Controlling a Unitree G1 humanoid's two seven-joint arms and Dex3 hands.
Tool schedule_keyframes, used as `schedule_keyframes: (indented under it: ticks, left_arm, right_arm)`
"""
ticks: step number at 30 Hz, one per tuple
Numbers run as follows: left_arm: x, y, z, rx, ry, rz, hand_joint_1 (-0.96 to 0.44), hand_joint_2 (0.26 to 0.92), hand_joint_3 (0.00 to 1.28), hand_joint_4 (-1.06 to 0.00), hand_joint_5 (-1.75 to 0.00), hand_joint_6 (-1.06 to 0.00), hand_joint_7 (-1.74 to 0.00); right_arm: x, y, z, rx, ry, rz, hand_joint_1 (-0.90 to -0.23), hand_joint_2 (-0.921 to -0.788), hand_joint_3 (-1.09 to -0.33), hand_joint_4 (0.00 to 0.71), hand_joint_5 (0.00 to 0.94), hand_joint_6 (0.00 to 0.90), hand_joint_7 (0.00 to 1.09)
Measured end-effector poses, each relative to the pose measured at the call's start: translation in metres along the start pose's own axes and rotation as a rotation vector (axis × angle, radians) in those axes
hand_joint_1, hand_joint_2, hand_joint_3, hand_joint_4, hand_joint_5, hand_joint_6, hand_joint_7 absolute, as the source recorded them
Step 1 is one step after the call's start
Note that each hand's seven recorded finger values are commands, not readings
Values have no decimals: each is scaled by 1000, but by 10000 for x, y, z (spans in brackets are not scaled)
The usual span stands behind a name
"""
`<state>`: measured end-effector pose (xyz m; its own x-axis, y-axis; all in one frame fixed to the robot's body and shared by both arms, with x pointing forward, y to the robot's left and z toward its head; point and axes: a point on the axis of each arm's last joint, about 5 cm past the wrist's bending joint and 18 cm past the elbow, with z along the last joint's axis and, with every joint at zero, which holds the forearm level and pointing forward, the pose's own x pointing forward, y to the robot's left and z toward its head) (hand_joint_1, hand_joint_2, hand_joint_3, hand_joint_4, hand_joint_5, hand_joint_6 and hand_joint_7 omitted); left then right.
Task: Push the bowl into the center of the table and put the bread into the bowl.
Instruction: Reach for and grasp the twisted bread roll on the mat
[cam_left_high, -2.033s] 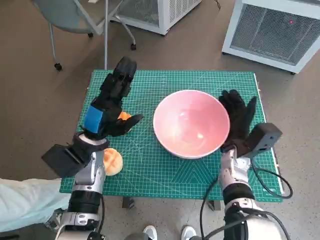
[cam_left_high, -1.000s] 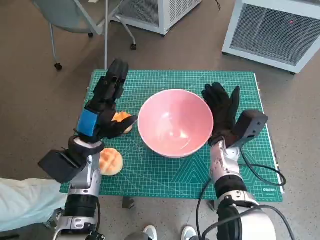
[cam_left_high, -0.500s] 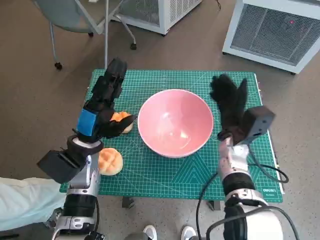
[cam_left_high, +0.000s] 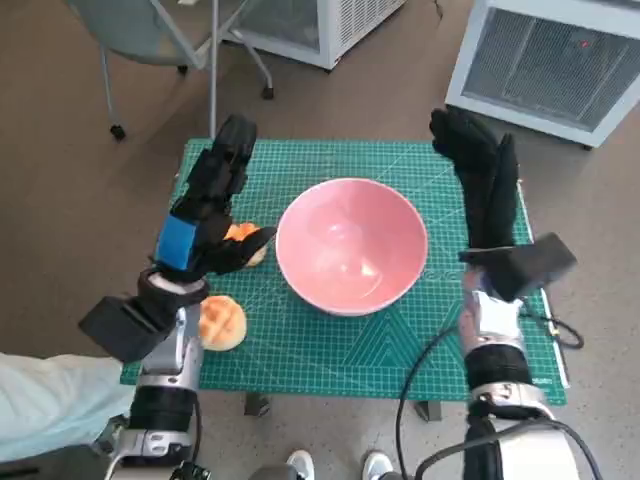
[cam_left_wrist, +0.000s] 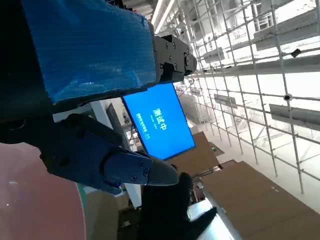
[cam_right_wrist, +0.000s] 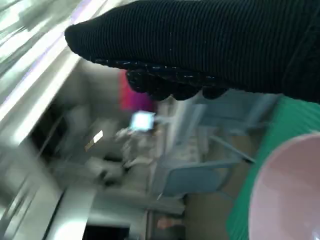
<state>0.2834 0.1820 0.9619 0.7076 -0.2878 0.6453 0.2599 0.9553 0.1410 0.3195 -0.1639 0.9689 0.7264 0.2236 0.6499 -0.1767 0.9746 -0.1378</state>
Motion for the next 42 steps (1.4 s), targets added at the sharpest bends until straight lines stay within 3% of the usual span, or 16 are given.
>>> schedule_keyframes:
  ticks: [4,10,22,36,38,42]
  left_arm:
    - [38,-9,4,-7,-6,-10,-501,921,236,-55,-5,-135,0]
    - [93,-10,18,-21,-16,-32,-509,921,229,-52,-2,-144,-5]
    - [200,-7,58,-44,-54,-89,-509,921,222,-58,-4,-161,-12]
    - [211,48,88,-17,-57,-152,-501,921,216,-61,-4,-165,-13]
    - [211,89,108,24,-49,-171,-477,921,180,-69,-6,-162,-11]
    - [222,265,212,205,0,-261,-303,887,51,-77,-2,-166,-12]
  right_arm:
    - [-16,-46,104,-30,-51,39,-710,-921,-799,172,4,36,403]
    - [-64,-72,245,-43,-83,55,-709,-921,-798,168,3,6,482]
    - [-113,-37,432,-55,-117,52,-734,-921,-774,169,2,-1,520]
    - [-129,-23,446,-72,-122,52,-740,-921,-772,170,2,-1,527]
    - [-130,-22,446,-72,-122,52,-742,-921,-772,170,2,-1,526]
    - [-132,-21,444,-70,-121,52,-744,-921,-772,169,1,-1,526]
